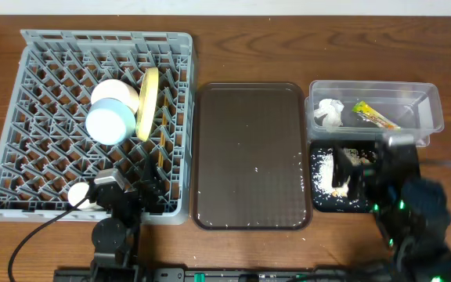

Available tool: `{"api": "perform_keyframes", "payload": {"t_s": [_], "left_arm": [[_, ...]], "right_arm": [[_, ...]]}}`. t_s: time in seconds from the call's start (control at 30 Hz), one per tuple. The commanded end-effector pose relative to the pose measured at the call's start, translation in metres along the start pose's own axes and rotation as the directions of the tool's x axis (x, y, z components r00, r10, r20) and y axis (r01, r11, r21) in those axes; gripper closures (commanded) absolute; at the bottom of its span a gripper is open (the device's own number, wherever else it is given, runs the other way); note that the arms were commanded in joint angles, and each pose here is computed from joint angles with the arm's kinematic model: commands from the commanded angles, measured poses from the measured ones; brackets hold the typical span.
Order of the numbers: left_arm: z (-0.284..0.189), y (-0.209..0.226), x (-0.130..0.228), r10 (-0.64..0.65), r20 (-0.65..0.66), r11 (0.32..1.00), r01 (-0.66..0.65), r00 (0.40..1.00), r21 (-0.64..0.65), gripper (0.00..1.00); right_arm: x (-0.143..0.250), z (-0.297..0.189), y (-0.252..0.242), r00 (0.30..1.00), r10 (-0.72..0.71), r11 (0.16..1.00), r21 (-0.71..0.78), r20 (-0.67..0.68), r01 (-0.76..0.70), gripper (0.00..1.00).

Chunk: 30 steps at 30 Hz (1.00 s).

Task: Sort waste into correct bins and load items into the dishwasher

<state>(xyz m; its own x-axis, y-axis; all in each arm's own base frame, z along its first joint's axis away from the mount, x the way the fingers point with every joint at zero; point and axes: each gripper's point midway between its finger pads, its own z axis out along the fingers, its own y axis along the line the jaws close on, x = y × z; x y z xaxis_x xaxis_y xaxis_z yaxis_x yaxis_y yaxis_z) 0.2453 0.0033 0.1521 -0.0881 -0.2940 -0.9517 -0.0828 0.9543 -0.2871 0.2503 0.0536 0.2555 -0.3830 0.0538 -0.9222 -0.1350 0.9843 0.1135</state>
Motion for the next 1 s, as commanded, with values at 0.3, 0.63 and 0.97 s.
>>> {"api": "perform_keyframes", "payload": {"t_s": [0.3,0.63,0.97], "left_arm": [[0.001,0.009,0.016,-0.002,-0.05,0.999,0.0,0.999,-0.036,0.02],[0.001,0.009,0.016,-0.002,-0.05,0.999,0.0,0.999,-0.036,0.02],[0.001,0.009,0.016,-0.002,-0.05,0.999,0.0,0.999,-0.036,0.02]], "right_arm": [[0.079,0.0,-0.054,0.987,0.036,0.987,0.151,0.157,-0.06,0.01],[0.091,0.021,-0.057,0.959,0.026,0.989,0.13,0.281,-0.065,0.01],[0.089,0.025,-0.051,0.945,0.021,0.993,0.101,0.325,-0.057,0.01]]}}
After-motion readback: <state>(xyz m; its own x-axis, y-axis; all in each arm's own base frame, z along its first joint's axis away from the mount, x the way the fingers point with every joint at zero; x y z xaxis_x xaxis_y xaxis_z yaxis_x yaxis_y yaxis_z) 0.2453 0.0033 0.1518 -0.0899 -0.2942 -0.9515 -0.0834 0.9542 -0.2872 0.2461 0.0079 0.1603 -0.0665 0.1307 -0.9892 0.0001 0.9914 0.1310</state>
